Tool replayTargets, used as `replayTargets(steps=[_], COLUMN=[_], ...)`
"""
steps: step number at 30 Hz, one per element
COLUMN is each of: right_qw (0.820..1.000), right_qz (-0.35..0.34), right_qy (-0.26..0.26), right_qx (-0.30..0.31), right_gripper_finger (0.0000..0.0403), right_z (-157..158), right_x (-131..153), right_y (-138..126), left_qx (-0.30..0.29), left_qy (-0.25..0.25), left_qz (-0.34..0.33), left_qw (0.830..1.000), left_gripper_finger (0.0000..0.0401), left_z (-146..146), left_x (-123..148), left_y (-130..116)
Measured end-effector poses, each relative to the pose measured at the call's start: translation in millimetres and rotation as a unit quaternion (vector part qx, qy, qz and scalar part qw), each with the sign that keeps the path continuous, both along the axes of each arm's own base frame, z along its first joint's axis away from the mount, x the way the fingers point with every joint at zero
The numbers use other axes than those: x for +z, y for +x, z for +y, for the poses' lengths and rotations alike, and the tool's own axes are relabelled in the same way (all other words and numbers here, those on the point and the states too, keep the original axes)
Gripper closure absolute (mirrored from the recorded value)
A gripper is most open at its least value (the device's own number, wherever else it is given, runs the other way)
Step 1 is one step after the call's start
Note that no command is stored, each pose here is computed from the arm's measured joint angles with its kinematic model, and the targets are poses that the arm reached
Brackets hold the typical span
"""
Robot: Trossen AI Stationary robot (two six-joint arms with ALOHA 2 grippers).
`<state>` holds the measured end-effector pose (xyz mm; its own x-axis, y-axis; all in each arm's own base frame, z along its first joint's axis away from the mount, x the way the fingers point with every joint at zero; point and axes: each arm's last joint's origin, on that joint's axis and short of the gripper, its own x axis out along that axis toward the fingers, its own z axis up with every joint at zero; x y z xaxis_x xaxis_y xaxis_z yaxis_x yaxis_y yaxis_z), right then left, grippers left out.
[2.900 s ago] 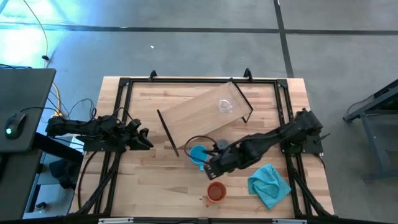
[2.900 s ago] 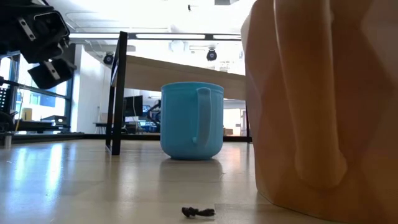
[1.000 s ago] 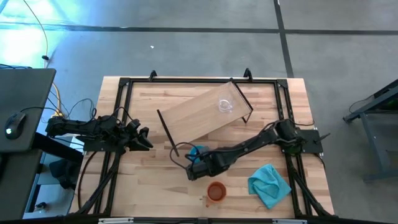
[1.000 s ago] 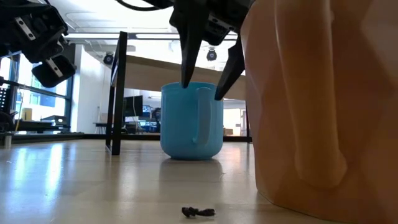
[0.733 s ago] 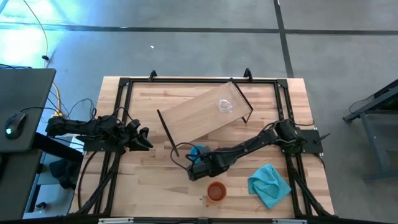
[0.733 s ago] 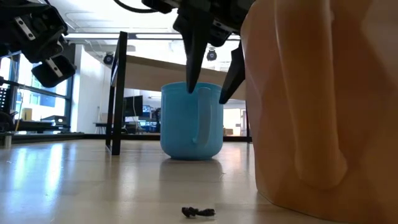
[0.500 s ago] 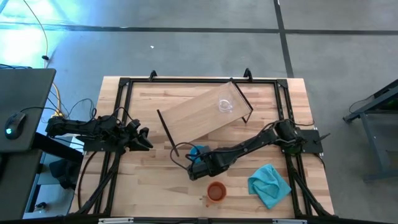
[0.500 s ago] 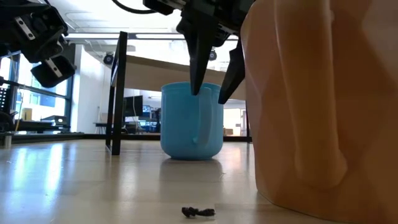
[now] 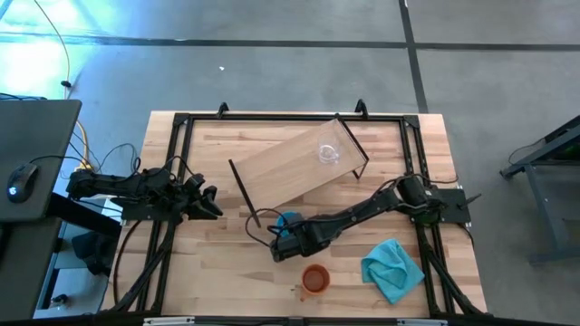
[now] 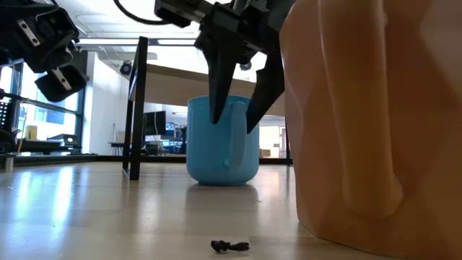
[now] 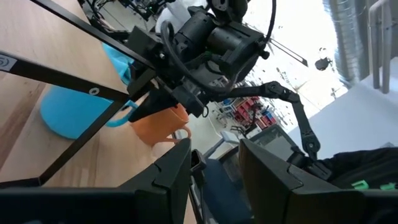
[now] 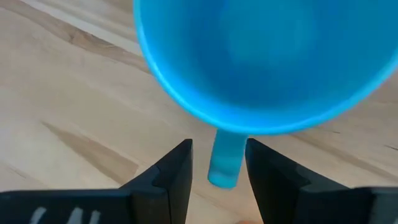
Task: Stack small to large cups/mugs on shelf
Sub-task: Put the blue mug on the shelf
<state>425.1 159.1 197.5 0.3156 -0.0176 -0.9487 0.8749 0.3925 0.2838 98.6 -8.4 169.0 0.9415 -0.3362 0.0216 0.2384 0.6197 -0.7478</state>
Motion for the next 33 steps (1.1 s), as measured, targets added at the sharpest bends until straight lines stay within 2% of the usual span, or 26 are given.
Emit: replayTargets(steps=[7, 16, 24, 33], right_qw=[1.000, 1.000, 1.000, 0.999], right_qz=[0.004, 0.011, 0.015, 0.045], right_qy=[-0.004, -0.001, 0.008, -0.012], right_qx=[-0.007, 0.000, -0.003, 0.001], right_gripper_finger=[0.0278, 0.0384, 0.0375, 0.0384], right_z=[-0.5, 2.7, 3.9, 1.3], right_x=[-1.9, -2.2, 1.3, 41.7], right_y=[-0.2, -2.5, -3.2, -8.6], left_qx=[-0.009, -0.009, -0.006, -0.004], left_qy=[-0.007, -0.007, -0.007, -0.007], left_qz=[0.001, 0.001, 0.001, 0.002], left_qw=[1.000, 1.000, 1.000, 1.000], left_gripper_finger=[0.0277, 0.0277, 0.0277, 0.0277], left_z=[-0.5, -0.5, -0.3, -0.2], left_x=[0.2, 0.2, 0.2, 0.2], left_y=[-0.2, -0.2, -0.2, -0.1])
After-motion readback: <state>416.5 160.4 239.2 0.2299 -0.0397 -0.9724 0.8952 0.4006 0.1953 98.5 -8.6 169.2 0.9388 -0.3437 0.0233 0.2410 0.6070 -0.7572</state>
